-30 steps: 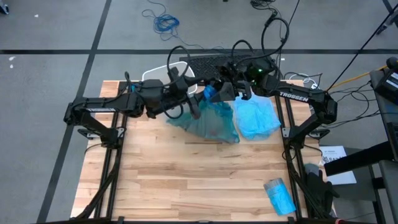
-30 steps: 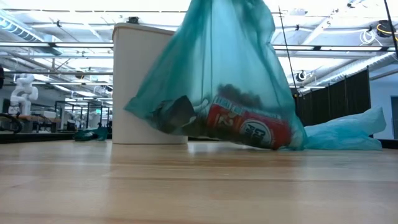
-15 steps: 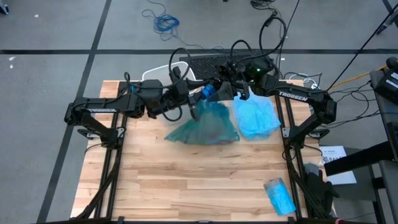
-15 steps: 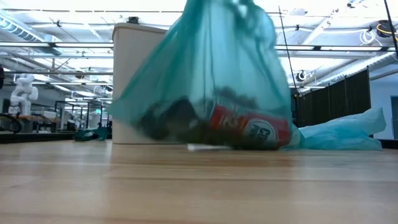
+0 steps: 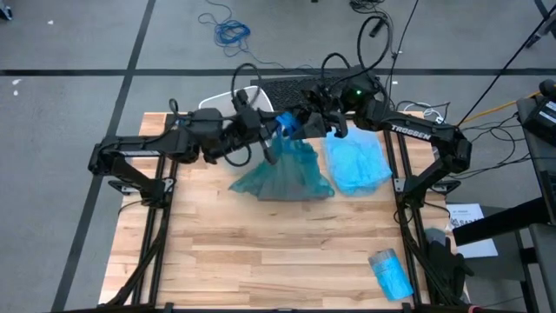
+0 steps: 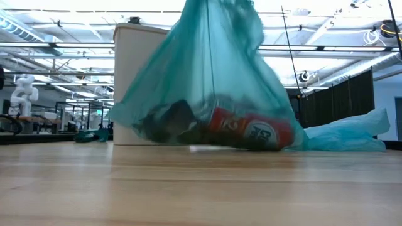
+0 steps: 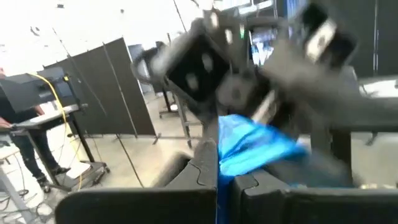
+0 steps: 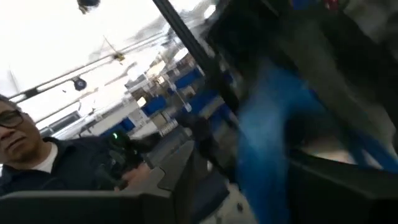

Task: Place trash/remove bag and relplace
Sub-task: Close the blue trash bag

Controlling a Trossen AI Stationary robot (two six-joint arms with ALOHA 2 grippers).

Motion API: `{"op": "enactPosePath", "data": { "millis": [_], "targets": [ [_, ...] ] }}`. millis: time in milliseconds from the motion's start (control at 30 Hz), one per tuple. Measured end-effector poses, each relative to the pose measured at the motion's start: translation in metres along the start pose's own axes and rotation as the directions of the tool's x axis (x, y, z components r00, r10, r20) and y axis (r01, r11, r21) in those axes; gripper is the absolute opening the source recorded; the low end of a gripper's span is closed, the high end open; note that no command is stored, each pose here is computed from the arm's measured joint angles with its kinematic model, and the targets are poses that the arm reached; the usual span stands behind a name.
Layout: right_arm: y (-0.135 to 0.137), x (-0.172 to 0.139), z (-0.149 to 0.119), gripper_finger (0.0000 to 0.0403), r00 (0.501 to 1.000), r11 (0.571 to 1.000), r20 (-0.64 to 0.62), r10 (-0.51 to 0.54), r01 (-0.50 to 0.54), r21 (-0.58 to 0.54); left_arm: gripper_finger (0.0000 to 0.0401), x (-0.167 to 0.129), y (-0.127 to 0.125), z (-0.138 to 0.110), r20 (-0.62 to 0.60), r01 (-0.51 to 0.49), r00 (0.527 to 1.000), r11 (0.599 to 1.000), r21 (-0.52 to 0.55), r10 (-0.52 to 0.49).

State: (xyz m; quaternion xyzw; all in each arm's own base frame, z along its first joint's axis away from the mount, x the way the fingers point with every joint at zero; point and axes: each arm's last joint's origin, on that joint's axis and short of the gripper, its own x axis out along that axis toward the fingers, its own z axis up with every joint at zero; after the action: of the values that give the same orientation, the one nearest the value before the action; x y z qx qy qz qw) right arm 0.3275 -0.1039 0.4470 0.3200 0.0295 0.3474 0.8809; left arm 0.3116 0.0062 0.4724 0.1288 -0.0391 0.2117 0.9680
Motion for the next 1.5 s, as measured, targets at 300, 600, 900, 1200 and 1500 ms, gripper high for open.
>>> {"op": "enactPosePath", "data": {
  "millis": [300, 600, 900, 1200, 1500],
  "targets": [
    [-0.01, -0.015, 0.003, 0.0157, 0.999, 0.999, -0.023, -0.029, 0.03, 0.019, 0.0, -0.019, 0.01, 0.017, 0.037, -0.034, 0.999, 0.999, -0.021, 0.035],
    [-0.01, -0.014, 0.002, 0.019, 0.998, 0.999, -0.055, -0.011, 0.013, 0.031, 0.0, -0.034, 0.021, 0.026, 0.039, -0.077, 0.996, 0.997, 0.022, 0.076],
    [-0.008, -0.019, 0.009, 0.0197, 0.999, 0.999, 0.015, -0.029, 0.029, -0.037, 0.0, -0.038, 0.023, 0.022, -0.02, -0.063, 0.998, 0.997, 0.047, 0.064],
    [-0.023, -0.023, -0.003, 0.0197, 0.992, 0.993, -0.068, -0.111, 0.113, 0.024, 0.0, -0.041, 0.027, 0.032, 0.062, -0.094, 0.994, 0.996, 0.008, 0.094],
    [-0.031, -0.025, -0.013, 0.0197, 0.981, 0.987, -0.122, -0.152, 0.157, 0.038, 0.0, -0.049, 0.038, 0.053, 0.117, -0.131, 0.985, 0.99, 0.045, 0.125]
  ]
}}
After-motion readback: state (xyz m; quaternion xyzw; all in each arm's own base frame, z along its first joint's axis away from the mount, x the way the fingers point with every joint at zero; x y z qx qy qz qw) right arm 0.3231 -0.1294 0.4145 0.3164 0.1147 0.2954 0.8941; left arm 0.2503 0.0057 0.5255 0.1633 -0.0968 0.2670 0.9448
